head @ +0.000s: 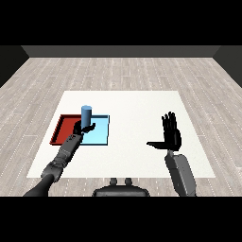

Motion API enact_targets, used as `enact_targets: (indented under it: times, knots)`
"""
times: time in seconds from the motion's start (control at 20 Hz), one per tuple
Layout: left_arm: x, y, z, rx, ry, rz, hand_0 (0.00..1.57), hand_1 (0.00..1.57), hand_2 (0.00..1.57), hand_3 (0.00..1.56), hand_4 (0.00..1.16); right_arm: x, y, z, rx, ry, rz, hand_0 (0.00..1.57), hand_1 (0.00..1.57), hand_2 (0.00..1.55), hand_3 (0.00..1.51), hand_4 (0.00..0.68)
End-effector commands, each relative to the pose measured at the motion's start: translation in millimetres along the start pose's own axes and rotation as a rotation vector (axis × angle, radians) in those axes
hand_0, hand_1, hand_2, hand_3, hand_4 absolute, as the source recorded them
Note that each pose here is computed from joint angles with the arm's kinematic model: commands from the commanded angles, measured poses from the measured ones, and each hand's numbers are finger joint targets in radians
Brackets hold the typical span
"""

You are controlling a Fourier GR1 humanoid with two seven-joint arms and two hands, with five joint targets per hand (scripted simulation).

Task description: Pick the blue can and put it in the blue box

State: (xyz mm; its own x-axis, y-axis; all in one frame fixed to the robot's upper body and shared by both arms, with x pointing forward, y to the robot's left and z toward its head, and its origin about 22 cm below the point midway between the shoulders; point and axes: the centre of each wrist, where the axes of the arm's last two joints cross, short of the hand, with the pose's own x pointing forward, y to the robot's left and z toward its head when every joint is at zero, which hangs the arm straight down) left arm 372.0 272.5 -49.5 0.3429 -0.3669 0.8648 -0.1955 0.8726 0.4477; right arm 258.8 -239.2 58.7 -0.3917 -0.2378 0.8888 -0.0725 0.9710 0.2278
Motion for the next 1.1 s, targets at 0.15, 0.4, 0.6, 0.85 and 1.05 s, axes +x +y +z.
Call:
enact_targets:
  times: [0.15,0.4,0.6,0.85,1.05]
  knots:
    - [-14.0,-22,5.2,-0.018,0.174,-0.134,1.57,1.57,1.47,1.19,0.94,-19.6,1,-7.8,-0.036,0.046,0.006,0.00,0.00,0.00,0.00,0.000]
    - [-26.2,-35,14.6,-0.092,0.251,-0.203,1.53,1.53,1.45,0.73,0.87,-33.7,-17,-7.5,-0.031,0.040,-0.030,0.00,0.00,0.00,0.00,0.000]
    - [-48.6,-42,27.8,-0.138,0.346,-0.112,1.57,1.57,1.48,0.00,0.70,-23.8,-14,-1.6,-0.040,0.025,-0.014,0.00,0.00,0.00,0.00,0.000]
    - [-39.0,-37,20.8,-0.133,0.331,-0.230,0.00,0.00,0.00,0.00,0.59,-22.3,-20,13.7,-0.041,0.008,-0.035,0.00,0.00,0.00,0.00,0.000]
    - [-48.7,-10,15.8,0.002,0.265,-0.207,0.00,0.00,0.00,0.00,0.00,-24.5,-13,9.1,-0.013,0.016,-0.070,0.00,0.00,0.00,0.00,0.000]
